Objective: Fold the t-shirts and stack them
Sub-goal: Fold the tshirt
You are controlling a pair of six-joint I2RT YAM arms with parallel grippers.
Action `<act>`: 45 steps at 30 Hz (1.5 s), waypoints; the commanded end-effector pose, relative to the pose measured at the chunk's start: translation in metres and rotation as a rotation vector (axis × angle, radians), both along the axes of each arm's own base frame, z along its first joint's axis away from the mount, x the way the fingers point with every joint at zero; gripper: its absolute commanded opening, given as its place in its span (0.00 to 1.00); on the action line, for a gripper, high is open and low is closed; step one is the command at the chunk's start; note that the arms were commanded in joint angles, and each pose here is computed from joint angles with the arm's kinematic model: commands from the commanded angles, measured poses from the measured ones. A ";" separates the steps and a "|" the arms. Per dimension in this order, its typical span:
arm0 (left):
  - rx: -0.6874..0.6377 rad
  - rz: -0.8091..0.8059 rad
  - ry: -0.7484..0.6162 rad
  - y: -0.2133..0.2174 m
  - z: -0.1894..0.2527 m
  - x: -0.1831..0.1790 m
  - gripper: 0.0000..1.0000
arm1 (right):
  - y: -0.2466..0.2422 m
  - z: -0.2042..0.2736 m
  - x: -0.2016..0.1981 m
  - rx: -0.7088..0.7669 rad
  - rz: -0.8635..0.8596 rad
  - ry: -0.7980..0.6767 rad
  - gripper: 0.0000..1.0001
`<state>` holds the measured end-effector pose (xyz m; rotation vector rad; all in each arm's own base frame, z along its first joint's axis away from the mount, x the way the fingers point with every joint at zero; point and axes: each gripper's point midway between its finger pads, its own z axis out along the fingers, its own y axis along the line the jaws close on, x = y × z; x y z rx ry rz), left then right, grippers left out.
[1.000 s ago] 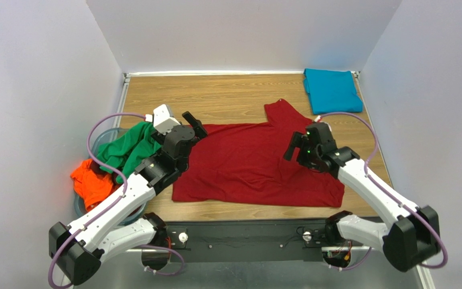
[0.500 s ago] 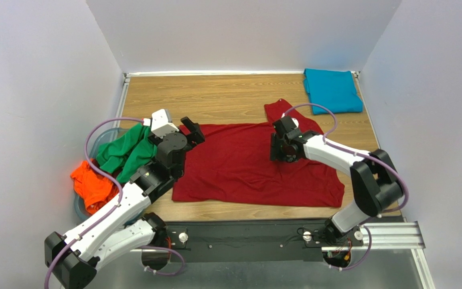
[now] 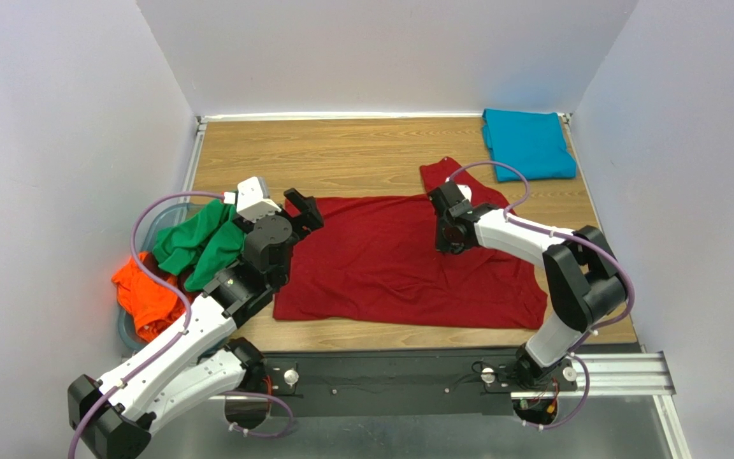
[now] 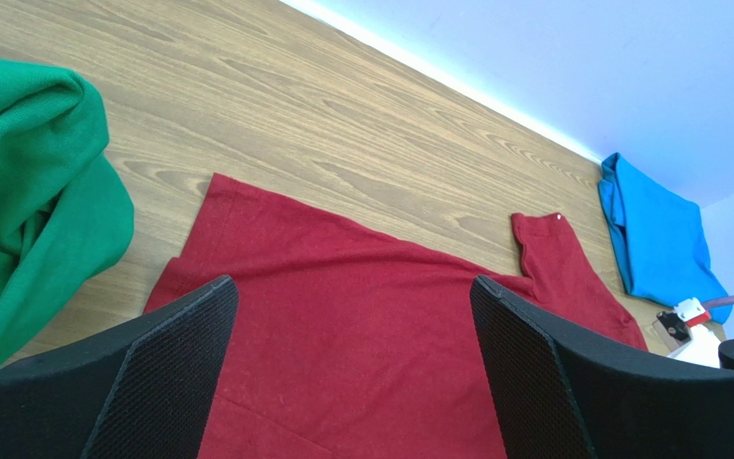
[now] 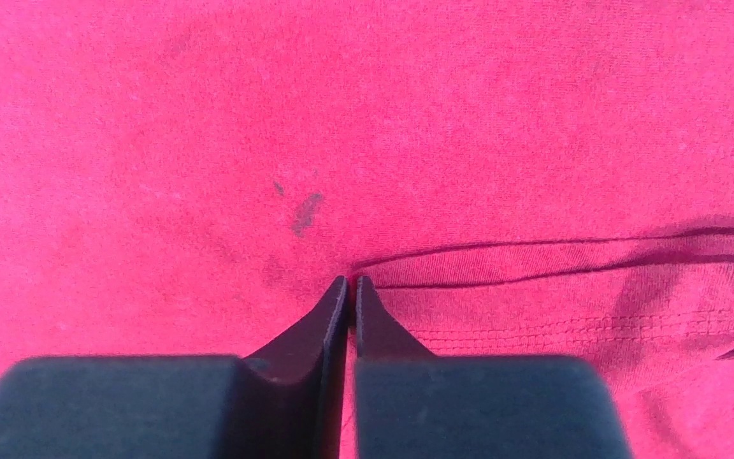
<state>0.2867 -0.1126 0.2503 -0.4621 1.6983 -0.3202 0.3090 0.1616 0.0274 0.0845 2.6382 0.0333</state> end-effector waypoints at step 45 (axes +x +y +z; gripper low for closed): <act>-0.015 0.020 0.424 -0.004 -0.076 0.131 0.98 | -0.009 0.111 0.001 0.052 -0.004 -0.392 1.00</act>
